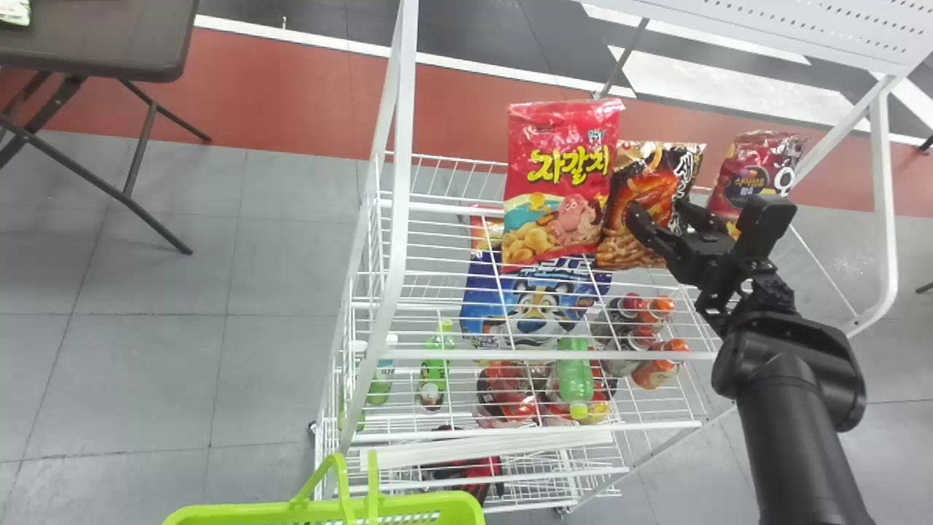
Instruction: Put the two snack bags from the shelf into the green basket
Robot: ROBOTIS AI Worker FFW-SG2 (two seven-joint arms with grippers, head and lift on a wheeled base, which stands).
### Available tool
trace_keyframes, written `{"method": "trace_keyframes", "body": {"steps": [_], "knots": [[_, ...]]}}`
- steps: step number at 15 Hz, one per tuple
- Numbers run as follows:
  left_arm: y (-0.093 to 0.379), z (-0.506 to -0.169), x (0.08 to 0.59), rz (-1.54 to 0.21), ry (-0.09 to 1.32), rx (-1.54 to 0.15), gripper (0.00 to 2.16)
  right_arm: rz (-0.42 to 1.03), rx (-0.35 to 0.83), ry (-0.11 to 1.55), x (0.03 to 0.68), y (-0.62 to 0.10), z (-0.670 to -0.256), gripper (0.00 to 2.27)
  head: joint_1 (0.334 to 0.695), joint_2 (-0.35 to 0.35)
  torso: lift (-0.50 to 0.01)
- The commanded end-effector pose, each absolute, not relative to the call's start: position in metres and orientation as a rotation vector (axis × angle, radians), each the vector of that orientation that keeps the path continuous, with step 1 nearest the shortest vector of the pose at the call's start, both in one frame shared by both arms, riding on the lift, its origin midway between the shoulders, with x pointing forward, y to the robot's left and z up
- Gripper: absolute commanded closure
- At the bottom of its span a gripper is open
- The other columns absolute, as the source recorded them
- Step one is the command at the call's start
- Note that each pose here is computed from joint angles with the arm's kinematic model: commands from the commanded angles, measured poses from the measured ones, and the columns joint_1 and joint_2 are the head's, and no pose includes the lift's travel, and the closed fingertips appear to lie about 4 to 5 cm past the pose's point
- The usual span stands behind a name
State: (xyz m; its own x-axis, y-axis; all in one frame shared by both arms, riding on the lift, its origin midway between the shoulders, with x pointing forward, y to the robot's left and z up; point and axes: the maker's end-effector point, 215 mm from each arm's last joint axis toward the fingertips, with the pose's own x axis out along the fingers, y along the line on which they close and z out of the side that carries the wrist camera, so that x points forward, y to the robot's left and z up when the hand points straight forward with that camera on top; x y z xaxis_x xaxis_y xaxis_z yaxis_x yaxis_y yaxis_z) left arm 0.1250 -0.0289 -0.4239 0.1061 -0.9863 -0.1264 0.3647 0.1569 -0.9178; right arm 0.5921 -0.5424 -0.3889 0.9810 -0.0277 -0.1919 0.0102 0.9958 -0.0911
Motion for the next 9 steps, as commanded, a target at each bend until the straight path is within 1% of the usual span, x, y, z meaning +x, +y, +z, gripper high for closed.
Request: {"method": "trace_keyframes", "body": {"steps": [1, 2, 3, 9], "knots": [[-0.027, -0.424, 0.127, -1.199, 0.934, -0.868, 2.08, -0.024, -0.101, 0.184, 0.594, -0.537, -0.389, 2.11, 0.695, -0.350, -0.009], [-0.027, -0.424, 0.127, -1.197, 0.933, -0.868, 2.08, -0.024, -0.104, 0.177, 0.593, -0.536, -0.388, 2.22, 0.695, -0.350, -0.009], [-0.027, -0.425, 0.127, -1.196, 0.934, -0.867, 2.08, -0.028, -0.109, 0.168, 0.590, -0.537, -0.388, 2.24, 0.695, -0.350, -0.009], [-0.029, -0.423, 0.126, -1.201, 0.933, -0.868, 2.08, -0.047, -0.112, 0.135, 0.565, -0.543, -0.386, 2.24, 0.695, -0.350, -0.009]]}}
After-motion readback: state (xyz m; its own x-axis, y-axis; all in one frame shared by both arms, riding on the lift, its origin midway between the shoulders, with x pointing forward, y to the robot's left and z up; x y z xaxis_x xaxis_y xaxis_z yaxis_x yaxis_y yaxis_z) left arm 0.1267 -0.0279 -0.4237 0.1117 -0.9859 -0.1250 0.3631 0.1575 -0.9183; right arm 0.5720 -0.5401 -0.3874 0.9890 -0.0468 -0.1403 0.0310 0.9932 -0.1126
